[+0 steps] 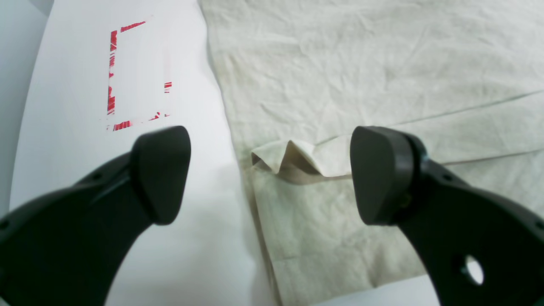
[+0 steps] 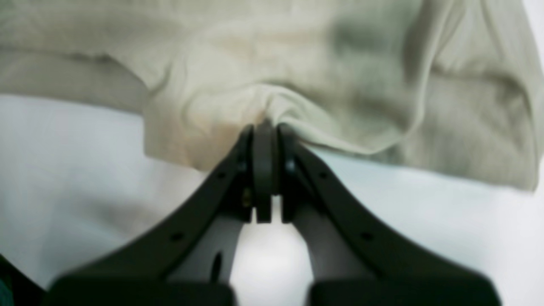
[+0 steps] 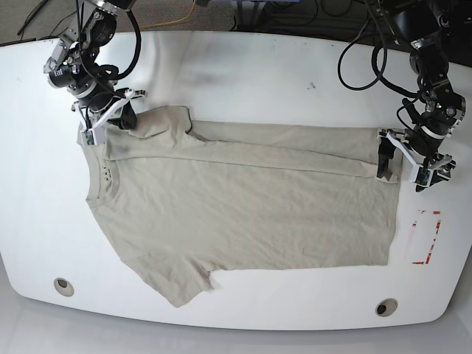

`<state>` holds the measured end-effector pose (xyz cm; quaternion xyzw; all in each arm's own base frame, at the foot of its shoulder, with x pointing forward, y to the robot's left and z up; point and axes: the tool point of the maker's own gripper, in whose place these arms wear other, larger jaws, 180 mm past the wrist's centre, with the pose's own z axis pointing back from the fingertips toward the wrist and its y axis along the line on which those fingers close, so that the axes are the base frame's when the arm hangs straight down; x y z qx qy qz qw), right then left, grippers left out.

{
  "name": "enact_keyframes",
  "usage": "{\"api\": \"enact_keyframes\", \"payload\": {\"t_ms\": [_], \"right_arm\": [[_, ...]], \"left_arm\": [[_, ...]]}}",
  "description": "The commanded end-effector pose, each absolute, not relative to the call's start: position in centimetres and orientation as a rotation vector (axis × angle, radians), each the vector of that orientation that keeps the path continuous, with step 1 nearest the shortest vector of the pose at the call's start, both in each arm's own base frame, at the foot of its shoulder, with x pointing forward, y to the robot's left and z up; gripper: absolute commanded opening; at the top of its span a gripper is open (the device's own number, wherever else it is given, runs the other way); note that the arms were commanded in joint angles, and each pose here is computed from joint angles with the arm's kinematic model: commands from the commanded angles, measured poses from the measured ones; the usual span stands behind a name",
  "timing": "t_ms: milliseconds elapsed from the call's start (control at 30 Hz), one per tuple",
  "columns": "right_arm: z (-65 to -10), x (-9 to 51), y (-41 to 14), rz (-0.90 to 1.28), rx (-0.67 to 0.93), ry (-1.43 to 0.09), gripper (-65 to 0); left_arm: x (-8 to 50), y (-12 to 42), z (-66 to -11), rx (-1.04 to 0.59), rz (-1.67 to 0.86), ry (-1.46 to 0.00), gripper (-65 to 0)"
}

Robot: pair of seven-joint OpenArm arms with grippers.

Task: Layout the t-shirt on the table in an organized manner, then fold the t-shirt properly
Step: 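Move the right gripper along the shirt edge, dragging the fabric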

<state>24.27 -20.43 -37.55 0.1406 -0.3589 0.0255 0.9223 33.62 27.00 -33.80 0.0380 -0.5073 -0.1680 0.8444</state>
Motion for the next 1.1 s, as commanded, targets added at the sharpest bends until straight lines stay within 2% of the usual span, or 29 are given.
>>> {"api": "enact_keyframes", "payload": {"t_ms": [0, 233, 1067], "right_arm": [[-35.5, 26.5, -20.8, 0.071, 0.284, -0.818, -65.0], [-34.6, 30.2, -20.7, 0.056, 0.325, -0.869, -65.0], [-33.0, 40.9, -18.8, 0.033, 0.516, -0.910, -65.0]], "left_arm": [[34.4, 27.3, -32.0, 0.094, -0.362, -1.127, -11.0], [34.4, 27.2, -32.1, 0.092, -0.365, -1.127, -11.0], [33.8, 27.1, -32.8, 0.086, -0.365, -1.106, -11.0]]}}
